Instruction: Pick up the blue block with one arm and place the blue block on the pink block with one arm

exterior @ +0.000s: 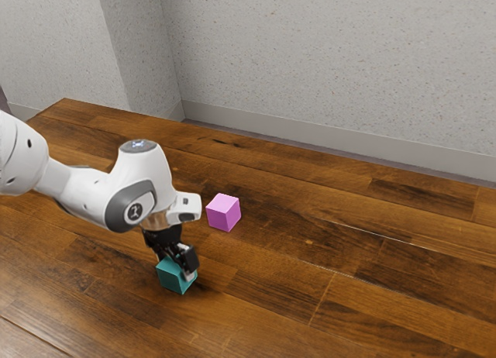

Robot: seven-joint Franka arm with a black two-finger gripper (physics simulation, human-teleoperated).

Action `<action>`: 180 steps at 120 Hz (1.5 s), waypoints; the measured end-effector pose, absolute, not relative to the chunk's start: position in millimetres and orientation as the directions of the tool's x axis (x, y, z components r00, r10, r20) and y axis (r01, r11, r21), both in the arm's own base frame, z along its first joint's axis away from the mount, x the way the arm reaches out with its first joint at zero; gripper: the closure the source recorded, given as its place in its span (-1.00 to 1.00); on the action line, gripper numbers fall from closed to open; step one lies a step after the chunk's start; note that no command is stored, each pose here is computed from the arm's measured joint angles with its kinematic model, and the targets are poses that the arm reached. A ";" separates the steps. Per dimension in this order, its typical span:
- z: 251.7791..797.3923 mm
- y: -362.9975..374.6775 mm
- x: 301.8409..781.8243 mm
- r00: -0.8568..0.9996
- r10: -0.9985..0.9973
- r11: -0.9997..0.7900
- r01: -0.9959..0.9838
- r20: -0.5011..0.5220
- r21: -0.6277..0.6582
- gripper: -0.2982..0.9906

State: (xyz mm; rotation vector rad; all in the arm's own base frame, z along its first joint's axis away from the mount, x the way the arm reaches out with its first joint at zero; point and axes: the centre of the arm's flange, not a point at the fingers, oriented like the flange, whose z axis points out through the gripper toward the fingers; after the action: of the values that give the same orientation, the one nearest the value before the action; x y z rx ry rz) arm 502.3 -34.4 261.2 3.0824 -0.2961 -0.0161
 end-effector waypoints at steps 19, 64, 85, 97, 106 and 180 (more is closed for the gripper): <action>258.6 -35.3 502.7 0.985 -0.175 -0.984 -0.174 -0.004 0.048 -0.54; 255.7 -35.3 498.3 0.989 -0.146 -0.988 -0.146 -0.010 0.044 -0.54; 254.5 -35.3 497.0 0.991 -0.137 -0.990 -0.136 -0.012 0.044 -0.54; 255.6 -35.3 497.2 0.991 -0.133 -0.990 -0.132 -0.010 0.043 -0.54; 258.0 -35.1 497.6 0.991 -0.130 -0.991 -0.130 -0.005 0.040 -0.54; 259.8 -36.9 498.1 0.993 -0.122 -0.992 -0.122 0.001 0.038 -0.11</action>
State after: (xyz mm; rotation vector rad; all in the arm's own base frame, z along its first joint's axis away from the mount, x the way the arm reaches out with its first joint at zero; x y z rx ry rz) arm 498.1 -36.9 259.8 3.0982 -0.1894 -0.0022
